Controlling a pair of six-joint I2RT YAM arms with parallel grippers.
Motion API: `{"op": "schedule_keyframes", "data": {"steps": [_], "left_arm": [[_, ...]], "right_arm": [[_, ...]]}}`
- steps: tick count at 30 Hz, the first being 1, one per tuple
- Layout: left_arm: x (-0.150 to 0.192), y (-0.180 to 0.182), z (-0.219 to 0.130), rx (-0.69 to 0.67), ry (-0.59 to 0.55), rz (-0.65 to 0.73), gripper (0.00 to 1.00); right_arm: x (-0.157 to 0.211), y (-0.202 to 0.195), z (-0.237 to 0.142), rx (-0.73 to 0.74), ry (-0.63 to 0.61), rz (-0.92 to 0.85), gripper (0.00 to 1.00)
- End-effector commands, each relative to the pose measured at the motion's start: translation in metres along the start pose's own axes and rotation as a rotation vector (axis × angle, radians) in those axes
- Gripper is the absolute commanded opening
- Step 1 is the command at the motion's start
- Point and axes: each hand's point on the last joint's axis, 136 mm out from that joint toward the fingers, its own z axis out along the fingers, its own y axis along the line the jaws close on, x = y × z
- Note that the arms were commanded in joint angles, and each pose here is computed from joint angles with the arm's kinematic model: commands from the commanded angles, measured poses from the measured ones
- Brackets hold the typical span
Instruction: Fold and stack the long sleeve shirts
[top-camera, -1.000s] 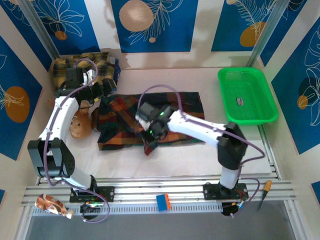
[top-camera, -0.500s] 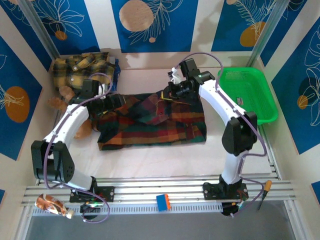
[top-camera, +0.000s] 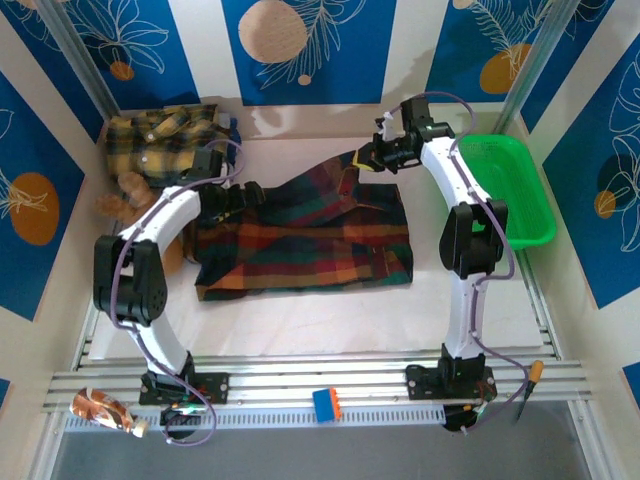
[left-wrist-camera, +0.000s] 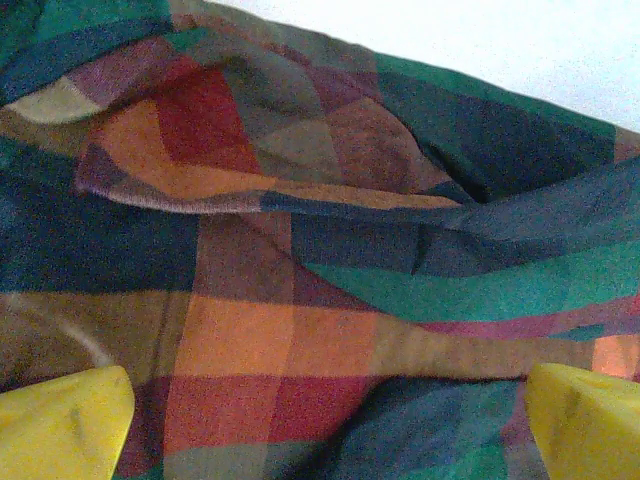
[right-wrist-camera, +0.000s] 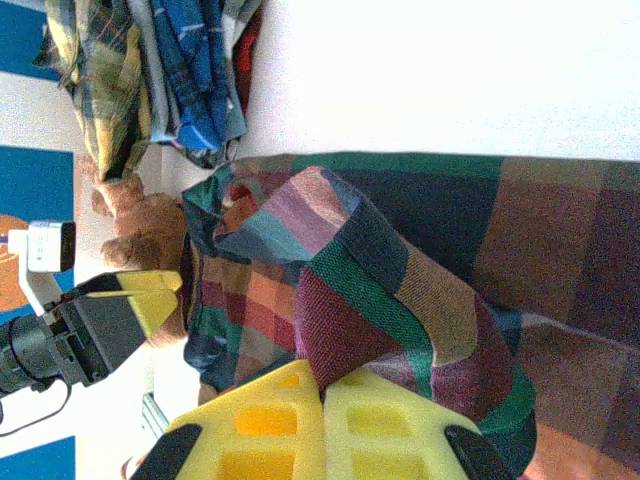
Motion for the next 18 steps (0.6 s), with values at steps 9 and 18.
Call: {"op": "schedule_keyframes", "data": {"steps": [9, 18], "left_arm": [[-0.036, -0.043, 0.035, 0.055, -0.002, 0.024, 1.0], [-0.041, -0.047, 0.078, 0.044, 0.046, 0.02, 1.0]], "right_arm": [[-0.006, -0.055, 0.024, -0.001, 0.072, 0.136, 0.0], [-0.006, -0.087, 0.028, 0.025, 0.096, 0.186, 0.0]]}}
